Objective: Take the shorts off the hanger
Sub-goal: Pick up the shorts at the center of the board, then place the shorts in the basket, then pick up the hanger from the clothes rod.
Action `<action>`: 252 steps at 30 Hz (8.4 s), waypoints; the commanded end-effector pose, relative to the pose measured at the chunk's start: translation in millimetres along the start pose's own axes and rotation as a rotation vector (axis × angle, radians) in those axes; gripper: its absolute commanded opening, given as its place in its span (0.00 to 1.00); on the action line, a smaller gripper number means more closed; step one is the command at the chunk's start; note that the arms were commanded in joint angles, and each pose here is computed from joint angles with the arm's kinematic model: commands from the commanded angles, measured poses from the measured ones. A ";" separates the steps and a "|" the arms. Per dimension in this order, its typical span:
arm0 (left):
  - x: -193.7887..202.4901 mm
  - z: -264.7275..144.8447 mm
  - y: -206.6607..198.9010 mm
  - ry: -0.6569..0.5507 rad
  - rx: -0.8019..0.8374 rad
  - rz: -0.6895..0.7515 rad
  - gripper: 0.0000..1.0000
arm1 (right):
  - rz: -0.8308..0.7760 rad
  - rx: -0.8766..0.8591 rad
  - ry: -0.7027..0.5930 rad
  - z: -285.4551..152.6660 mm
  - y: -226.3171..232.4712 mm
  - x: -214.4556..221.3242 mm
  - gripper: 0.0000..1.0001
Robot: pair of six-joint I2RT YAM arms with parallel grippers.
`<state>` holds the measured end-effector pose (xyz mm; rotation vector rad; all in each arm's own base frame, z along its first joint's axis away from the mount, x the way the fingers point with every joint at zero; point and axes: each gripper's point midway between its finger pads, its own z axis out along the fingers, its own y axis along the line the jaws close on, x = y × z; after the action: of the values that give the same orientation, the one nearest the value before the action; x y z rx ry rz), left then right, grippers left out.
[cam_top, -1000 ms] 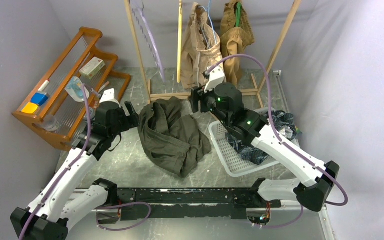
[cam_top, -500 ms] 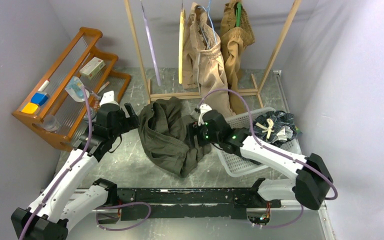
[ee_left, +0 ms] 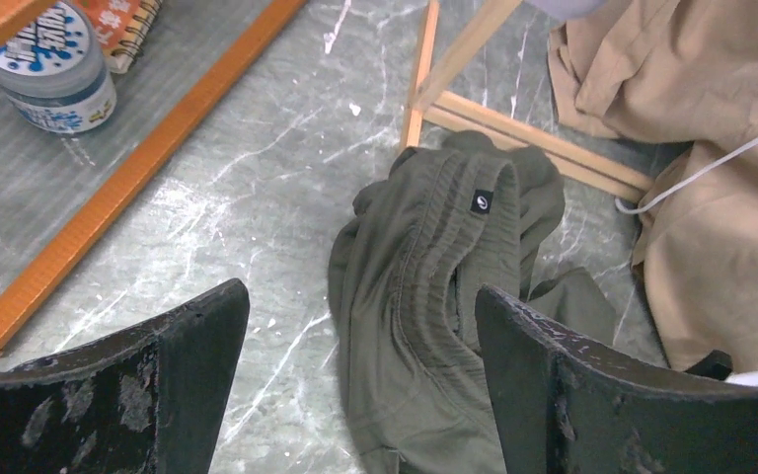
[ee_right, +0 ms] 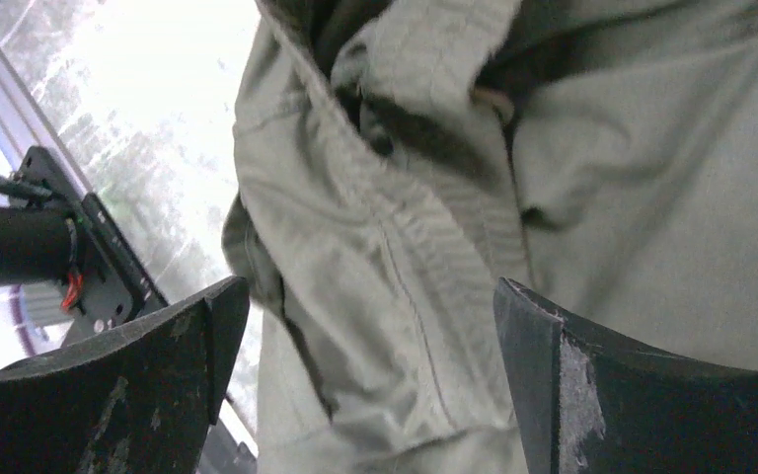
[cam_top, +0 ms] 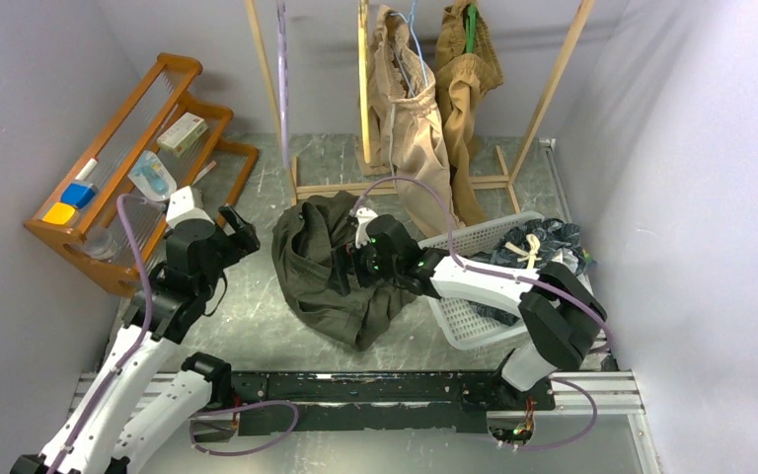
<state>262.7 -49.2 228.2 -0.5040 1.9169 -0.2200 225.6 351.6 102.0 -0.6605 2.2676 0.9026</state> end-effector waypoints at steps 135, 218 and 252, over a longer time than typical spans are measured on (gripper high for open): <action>11.3 0.0 3.3 0.013 0.005 -0.042 0.91 | 0.845 1.331 -0.496 -273.5 -290.8 81.2 0.00; 32.2 6.3 -9.3 0.072 0.057 -0.190 0.99 | -0.114 -0.202 -0.602 -268.0 14.7 -180.1 0.63; 8.0 2.2 -7.8 0.012 0.085 0.128 0.96 | -0.102 0.397 -0.650 -293.8 -46.2 -237.1 0.52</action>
<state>271.2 -74.1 221.1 -0.2746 1.9410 -0.2854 313.5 150.6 405.4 -0.2067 1.7706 0.4723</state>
